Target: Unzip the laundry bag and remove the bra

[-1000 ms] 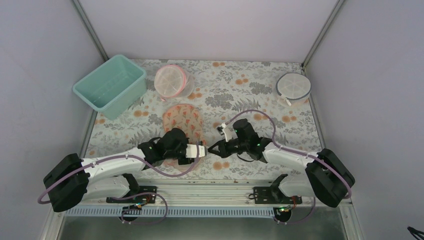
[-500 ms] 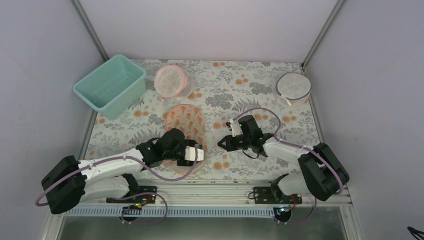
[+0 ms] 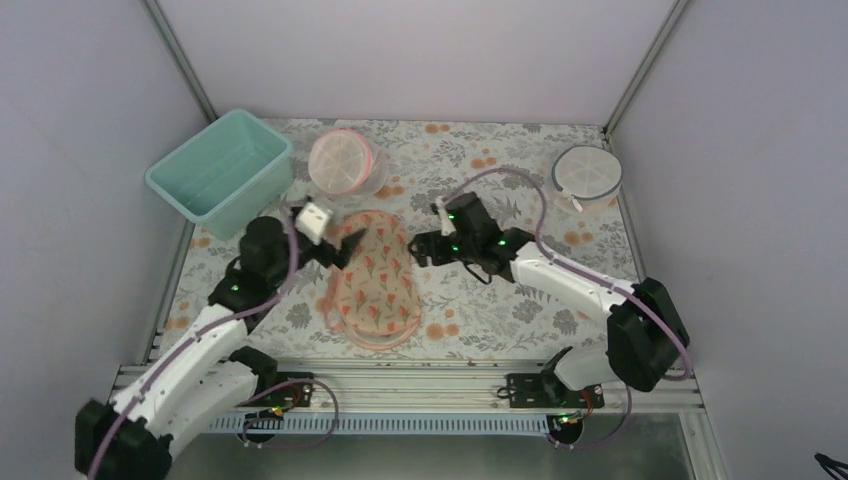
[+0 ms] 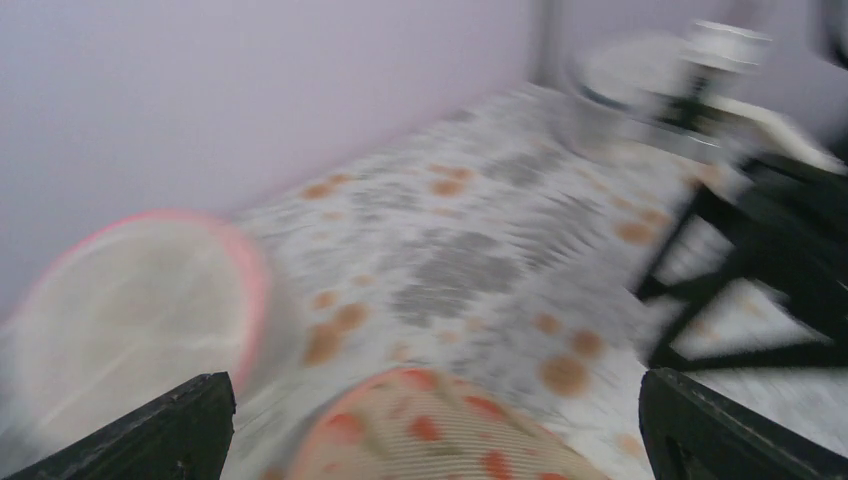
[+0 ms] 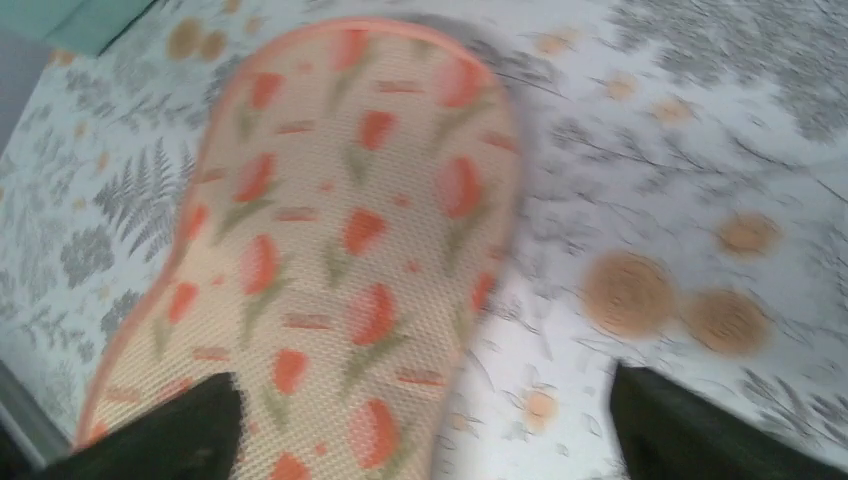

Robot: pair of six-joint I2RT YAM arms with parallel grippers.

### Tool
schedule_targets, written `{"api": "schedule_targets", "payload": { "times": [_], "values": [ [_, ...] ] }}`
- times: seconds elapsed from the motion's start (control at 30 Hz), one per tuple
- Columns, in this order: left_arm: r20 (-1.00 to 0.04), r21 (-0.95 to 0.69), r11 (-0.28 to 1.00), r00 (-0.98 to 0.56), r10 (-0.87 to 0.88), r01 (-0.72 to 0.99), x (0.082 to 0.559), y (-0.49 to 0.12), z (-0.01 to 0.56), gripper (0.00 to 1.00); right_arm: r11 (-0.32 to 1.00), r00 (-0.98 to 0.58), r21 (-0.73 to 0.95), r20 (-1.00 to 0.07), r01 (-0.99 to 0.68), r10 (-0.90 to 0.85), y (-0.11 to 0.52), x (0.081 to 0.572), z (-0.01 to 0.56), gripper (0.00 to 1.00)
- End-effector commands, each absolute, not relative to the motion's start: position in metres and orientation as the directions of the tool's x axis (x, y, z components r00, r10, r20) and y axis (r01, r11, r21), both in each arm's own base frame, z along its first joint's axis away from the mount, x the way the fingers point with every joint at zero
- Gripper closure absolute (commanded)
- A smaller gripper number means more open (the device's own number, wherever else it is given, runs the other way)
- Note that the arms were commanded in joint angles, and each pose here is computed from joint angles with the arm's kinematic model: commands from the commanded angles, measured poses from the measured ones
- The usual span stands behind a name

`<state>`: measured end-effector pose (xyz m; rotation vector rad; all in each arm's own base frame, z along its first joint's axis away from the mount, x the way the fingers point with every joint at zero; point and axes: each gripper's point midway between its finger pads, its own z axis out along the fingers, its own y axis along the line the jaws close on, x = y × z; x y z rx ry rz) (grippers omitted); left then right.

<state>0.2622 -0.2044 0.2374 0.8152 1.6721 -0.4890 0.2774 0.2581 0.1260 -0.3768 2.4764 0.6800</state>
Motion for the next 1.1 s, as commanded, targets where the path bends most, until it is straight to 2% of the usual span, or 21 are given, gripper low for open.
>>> {"api": "schedule_targets", "payload": {
  "times": [0.0,0.13,0.3,0.47,0.6,0.77,1.07],
  "values": [
    [-0.95,-0.263,0.871,-0.269,-0.159,0.415,0.286,-0.122,0.245,0.0,0.848,-0.753,0.243,-0.611,-0.472,-0.244,0.309,0.271,0.141,0.0],
    [-0.872,-0.461,0.879,-0.244,-0.423,0.123,0.281,-0.051,0.232,0.0,0.86,-0.71,0.097,-0.614,-0.502,-0.345,0.363,0.267,0.137,0.0],
    [-0.824,-0.544,0.837,-0.15,-0.547,-0.062,0.266,-0.005,0.204,0.0,0.846,-0.677,-0.051,-0.574,-0.531,-0.46,0.412,0.263,0.116,0.0],
    [-0.829,-0.554,0.828,-0.033,-0.558,-0.08,0.254,0.013,0.203,0.0,0.838,-0.656,-0.17,-0.549,-0.519,-0.518,0.438,0.279,0.097,0.0],
    [-0.82,-0.572,0.818,0.005,-0.573,-0.066,0.249,0.015,0.207,0.0,0.825,-0.627,-0.244,-0.552,-0.509,-0.55,0.444,0.286,0.083,0.0],
    [-0.812,-0.583,0.811,-0.003,-0.584,-0.042,0.25,0.011,0.206,0.0,0.807,-0.625,-0.323,-0.513,-0.494,-0.588,0.441,0.285,0.071,0.01],
    [-0.808,-0.588,0.808,-0.025,-0.589,-0.033,0.252,0.007,0.202,0.0,0.824,-0.594,-0.329,-0.576,-0.461,-0.562,0.439,0.287,0.104,0.05]
  ]
}}
